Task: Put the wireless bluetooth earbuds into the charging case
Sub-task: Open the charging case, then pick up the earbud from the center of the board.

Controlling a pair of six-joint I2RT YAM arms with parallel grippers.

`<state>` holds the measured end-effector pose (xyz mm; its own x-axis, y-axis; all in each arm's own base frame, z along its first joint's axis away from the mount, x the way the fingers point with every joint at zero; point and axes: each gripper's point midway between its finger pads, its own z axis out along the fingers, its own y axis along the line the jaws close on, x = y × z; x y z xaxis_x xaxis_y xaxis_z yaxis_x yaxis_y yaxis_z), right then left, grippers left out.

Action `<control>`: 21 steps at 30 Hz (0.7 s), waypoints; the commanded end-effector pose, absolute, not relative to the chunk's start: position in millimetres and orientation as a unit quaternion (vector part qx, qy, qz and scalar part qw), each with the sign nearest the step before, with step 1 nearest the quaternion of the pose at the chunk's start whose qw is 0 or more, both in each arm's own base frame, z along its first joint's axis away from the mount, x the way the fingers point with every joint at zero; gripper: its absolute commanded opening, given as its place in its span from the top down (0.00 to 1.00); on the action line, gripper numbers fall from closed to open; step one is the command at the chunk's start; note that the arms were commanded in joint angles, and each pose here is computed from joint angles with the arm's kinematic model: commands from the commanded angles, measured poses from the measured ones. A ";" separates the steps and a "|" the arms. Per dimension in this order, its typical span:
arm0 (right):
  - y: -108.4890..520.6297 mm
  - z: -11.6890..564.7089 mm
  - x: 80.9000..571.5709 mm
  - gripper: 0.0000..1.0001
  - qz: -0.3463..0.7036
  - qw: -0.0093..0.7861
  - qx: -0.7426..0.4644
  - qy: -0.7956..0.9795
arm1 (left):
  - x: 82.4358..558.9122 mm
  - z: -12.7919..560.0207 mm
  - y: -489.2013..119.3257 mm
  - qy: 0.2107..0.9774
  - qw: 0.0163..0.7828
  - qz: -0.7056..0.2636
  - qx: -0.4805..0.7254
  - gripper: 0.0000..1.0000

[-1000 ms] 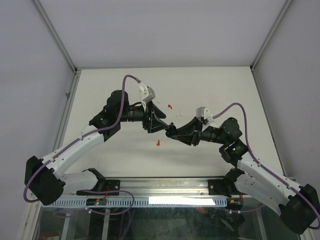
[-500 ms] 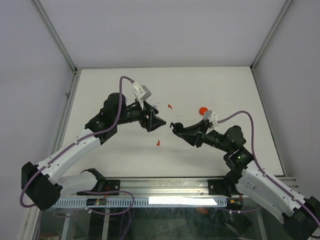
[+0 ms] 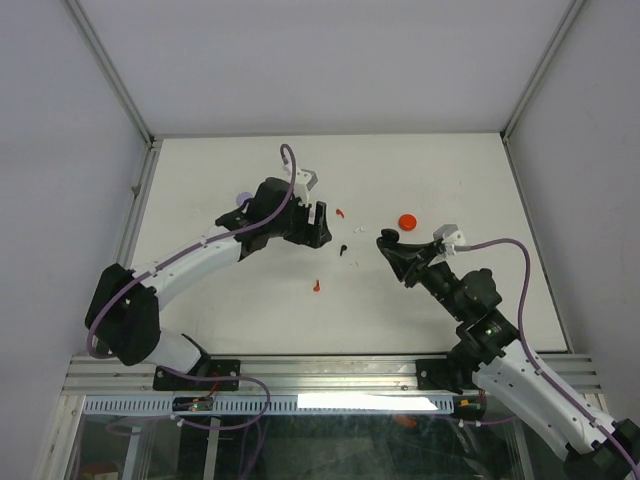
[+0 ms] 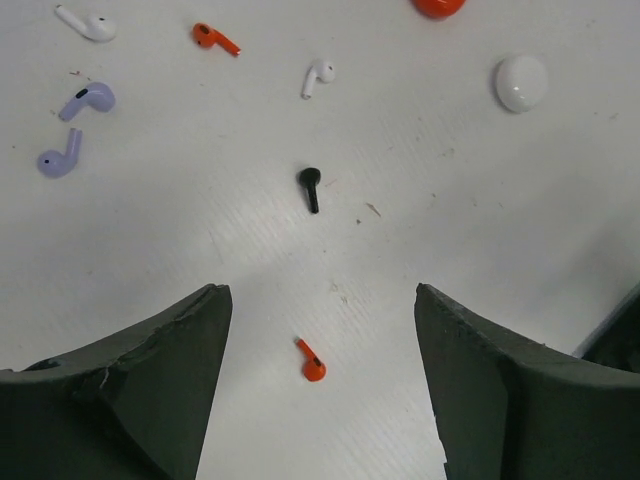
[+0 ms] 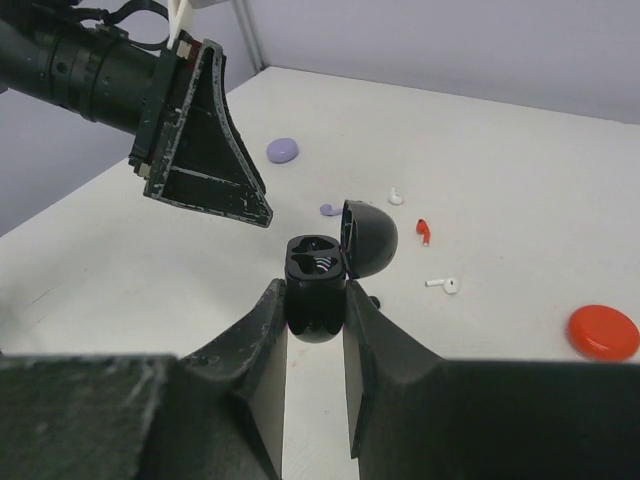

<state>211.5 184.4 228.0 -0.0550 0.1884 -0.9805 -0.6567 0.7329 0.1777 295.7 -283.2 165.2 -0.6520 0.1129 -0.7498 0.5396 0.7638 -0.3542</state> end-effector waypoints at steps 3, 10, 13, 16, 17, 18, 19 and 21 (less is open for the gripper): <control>167.8 231.8 219.8 1.00 0.290 0.688 -0.140 0.651 | 322.1 155.7 -304.9 0.879 0.372 -0.256 0.154 0.25; 168.8 233.8 213.5 1.00 0.299 0.705 -0.155 0.625 | 334.9 123.1 -331.5 0.893 0.355 -0.220 0.166 0.27; 169.9 233.2 212.3 1.00 0.300 0.706 -0.160 0.621 | 337.9 108.2 -340.2 0.899 0.350 -0.193 0.177 0.28; 169.7 232.1 212.7 1.00 0.299 0.705 -0.160 0.623 | 340.1 93.4 -345.8 0.906 0.344 -0.164 0.186 0.31; 170.0 232.6 212.3 1.00 0.300 0.705 -0.160 0.622 | 340.7 88.3 -347.3 0.907 0.342 -0.154 0.189 0.31; 169.9 231.7 212.4 1.00 0.300 0.705 -0.160 0.623 | 341.8 84.0 -348.3 0.909 0.341 -0.146 0.192 0.33; 169.7 231.6 212.6 1.00 0.300 0.705 -0.159 0.623 | 343.0 80.7 -350.0 0.909 0.340 -0.140 0.195 0.34; 169.5 230.3 212.9 1.00 0.300 0.704 -0.156 0.625 | 345.0 74.7 -353.0 0.910 0.341 -0.125 0.200 0.36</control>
